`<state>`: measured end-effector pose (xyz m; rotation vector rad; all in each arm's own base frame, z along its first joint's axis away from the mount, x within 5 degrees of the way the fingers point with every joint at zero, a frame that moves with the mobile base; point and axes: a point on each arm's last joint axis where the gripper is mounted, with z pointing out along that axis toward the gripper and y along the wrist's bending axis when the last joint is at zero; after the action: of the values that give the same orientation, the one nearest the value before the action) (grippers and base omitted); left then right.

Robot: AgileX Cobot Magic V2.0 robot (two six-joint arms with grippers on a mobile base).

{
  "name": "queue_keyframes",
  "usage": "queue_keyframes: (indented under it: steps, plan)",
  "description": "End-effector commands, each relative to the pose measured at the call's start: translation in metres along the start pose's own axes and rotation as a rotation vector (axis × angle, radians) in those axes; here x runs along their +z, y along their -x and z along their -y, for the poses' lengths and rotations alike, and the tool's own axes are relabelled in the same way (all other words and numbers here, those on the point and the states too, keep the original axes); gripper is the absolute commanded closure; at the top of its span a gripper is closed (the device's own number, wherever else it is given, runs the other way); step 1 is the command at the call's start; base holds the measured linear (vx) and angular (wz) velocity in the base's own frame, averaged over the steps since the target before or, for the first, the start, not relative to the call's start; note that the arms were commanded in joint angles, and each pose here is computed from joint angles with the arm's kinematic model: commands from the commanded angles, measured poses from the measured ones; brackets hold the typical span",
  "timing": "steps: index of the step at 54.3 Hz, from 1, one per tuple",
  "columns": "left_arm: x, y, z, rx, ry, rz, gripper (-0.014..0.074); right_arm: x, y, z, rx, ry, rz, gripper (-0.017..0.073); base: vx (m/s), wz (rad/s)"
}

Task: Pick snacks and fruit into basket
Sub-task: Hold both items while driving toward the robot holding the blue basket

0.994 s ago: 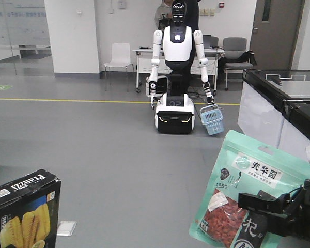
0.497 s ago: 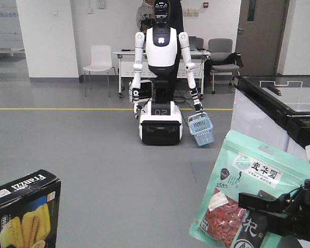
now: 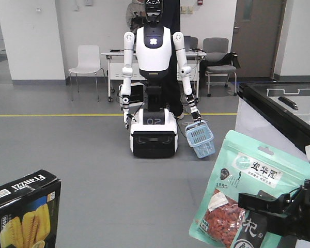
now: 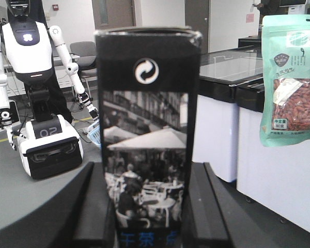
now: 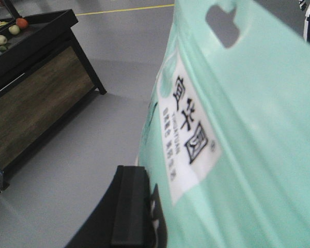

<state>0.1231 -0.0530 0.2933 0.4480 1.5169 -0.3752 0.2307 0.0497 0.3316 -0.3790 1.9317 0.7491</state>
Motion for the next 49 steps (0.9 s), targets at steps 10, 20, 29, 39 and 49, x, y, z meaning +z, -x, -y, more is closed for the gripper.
queue_keyframes:
  steps: [10, 20, 29, 39, 49]
  plan:
    - [0.0006, 0.0131, 0.0027, -0.032, -0.034, 0.065, 0.0591, -0.0072, 0.0119, -0.0060, -0.037, -0.007, 0.048, 0.0570, 0.63, -0.05]
    - [0.0006, 0.0131, 0.0027, -0.032, -0.034, 0.065, 0.0591, -0.0072, 0.0119, -0.0060, -0.037, -0.007, 0.048, 0.0570, 0.65, -0.03]
    - [0.0006, 0.0131, 0.0027, -0.032, -0.034, 0.065, 0.0591, -0.0072, 0.0119, -0.0060, -0.037, -0.007, 0.048, 0.0570, 0.65, -0.03]
    - [0.0006, 0.0131, 0.0027, -0.032, -0.034, 0.065, 0.0591, -0.0070, 0.0118, -0.0058, -0.036, -0.007, 0.047, 0.0570, 0.63, -0.03]
    - [0.0006, 0.0131, 0.0027, -0.032, -0.034, 0.065, 0.0591, -0.0070, 0.0118, -0.0058, -0.036, -0.007, 0.047, 0.0570, 0.60, -0.04]
